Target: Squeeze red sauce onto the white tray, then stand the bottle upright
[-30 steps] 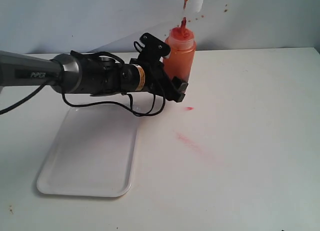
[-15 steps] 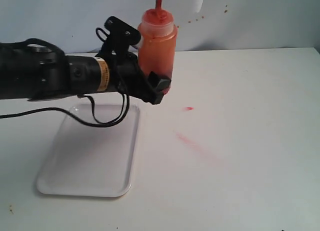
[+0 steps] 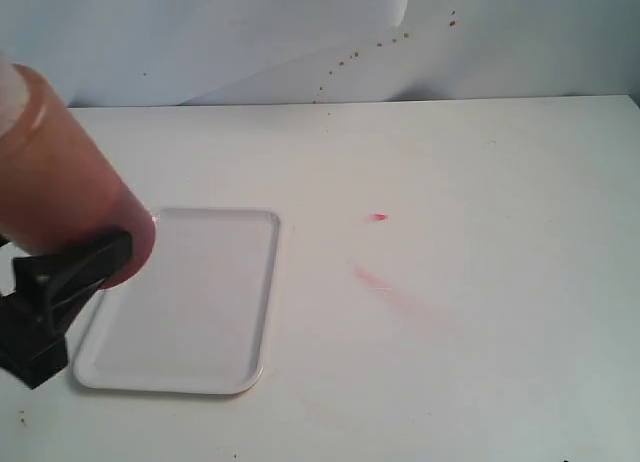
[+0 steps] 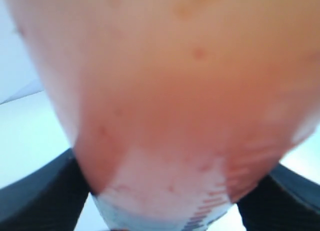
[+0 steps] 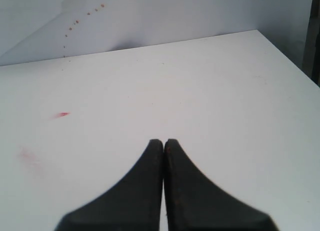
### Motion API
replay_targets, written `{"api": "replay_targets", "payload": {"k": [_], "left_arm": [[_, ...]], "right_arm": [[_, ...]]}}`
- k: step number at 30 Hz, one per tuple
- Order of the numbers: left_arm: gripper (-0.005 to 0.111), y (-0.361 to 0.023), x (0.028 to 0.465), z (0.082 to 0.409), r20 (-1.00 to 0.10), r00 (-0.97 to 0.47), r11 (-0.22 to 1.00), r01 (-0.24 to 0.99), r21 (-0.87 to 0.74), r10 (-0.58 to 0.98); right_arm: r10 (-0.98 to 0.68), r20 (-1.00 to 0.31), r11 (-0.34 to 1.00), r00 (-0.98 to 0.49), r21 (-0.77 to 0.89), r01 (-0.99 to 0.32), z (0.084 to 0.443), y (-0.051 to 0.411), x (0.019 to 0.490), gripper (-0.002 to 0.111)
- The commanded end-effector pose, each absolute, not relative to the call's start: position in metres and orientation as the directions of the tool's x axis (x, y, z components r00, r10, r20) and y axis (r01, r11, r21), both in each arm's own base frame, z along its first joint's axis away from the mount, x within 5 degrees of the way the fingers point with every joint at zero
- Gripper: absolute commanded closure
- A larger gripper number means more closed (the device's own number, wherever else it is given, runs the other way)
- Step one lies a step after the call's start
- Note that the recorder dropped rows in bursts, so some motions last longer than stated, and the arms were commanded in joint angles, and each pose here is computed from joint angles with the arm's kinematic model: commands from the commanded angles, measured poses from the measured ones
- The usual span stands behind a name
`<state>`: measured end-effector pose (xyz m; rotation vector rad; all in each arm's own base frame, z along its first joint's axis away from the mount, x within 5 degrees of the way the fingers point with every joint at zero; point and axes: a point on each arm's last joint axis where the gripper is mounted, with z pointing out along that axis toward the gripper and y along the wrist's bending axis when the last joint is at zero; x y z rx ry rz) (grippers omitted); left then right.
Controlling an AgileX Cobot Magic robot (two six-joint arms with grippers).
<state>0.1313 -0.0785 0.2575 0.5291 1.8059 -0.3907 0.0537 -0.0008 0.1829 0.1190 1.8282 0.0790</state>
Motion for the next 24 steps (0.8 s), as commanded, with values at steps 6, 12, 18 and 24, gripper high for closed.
{"api": "replay_targets", "payload": {"k": [6,12,18,24], "left_arm": [[0.107,-0.0616,0.1056,0.273,-0.989,-0.147,0.861,0.506,-0.052,0.027],[0.107,-0.0614,0.1055,0.2731,-0.989,-0.147,0.862,0.505,-0.051,0.027],[0.107,-0.0614,0.1055,0.2731,-0.989,-0.147,0.862,0.505,-0.051,0.027],[0.107,-0.0614,0.1055,0.2731,-0.989,-0.145,0.862,0.505,-0.047,0.03]], "right_arm": [[0.111,-0.962,0.994,-0.25,0.106,0.035,0.1823,-0.0008,0.0535,0.108],[0.111,-0.962,0.994,-0.25,0.106,0.035,0.1823,-0.0008,0.0535,0.108],[0.111,-0.962,0.994,-0.25,0.106,0.035,0.1823,-0.0008,0.0535,0.108],[0.111,-0.962,0.994,-0.25,0.106,0.035,0.1823,-0.0008,0.0535,0.108]]}}
